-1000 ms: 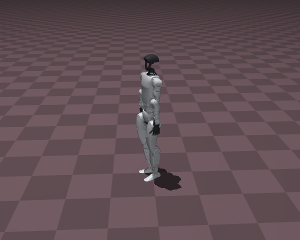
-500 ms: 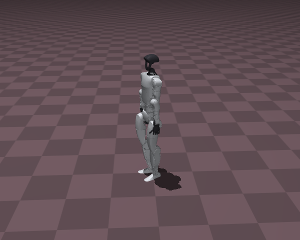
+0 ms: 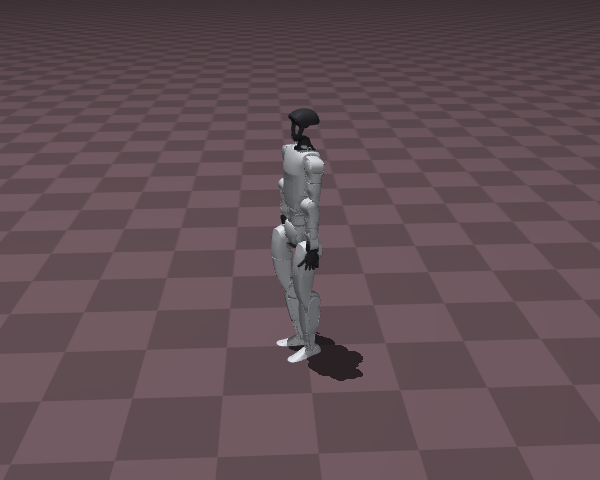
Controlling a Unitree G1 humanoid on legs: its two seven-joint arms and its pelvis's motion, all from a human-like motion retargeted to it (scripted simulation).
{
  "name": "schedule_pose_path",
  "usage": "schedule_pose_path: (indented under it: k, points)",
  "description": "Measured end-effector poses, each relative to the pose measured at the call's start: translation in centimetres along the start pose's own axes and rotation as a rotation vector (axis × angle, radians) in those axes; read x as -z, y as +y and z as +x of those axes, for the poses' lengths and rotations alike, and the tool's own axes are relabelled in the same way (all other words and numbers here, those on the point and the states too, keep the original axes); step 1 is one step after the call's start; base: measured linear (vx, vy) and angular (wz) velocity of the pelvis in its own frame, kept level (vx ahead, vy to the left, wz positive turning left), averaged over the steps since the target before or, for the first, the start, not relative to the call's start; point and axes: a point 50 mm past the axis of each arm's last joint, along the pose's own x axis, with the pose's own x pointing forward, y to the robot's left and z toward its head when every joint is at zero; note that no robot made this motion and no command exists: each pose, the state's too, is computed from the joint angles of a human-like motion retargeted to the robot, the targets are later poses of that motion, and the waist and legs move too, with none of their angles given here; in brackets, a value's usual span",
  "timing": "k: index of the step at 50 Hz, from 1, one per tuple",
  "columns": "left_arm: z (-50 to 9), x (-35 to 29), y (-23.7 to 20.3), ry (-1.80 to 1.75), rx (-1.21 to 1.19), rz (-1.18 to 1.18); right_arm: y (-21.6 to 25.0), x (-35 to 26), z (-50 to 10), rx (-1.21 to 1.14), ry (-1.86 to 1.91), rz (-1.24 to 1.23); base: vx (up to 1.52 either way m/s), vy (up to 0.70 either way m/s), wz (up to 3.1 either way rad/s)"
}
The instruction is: In place motions
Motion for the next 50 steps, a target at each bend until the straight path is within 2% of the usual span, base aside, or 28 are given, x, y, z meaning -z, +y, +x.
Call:
schedule_pose_path:
  k: [50]
  points:
    - [0.07,-0.12,-0.29,-0.012,0.006,-0.025,-0.20,0.12,-0.03,0.017,0.007,-0.015,0.00,0.00,0.00]
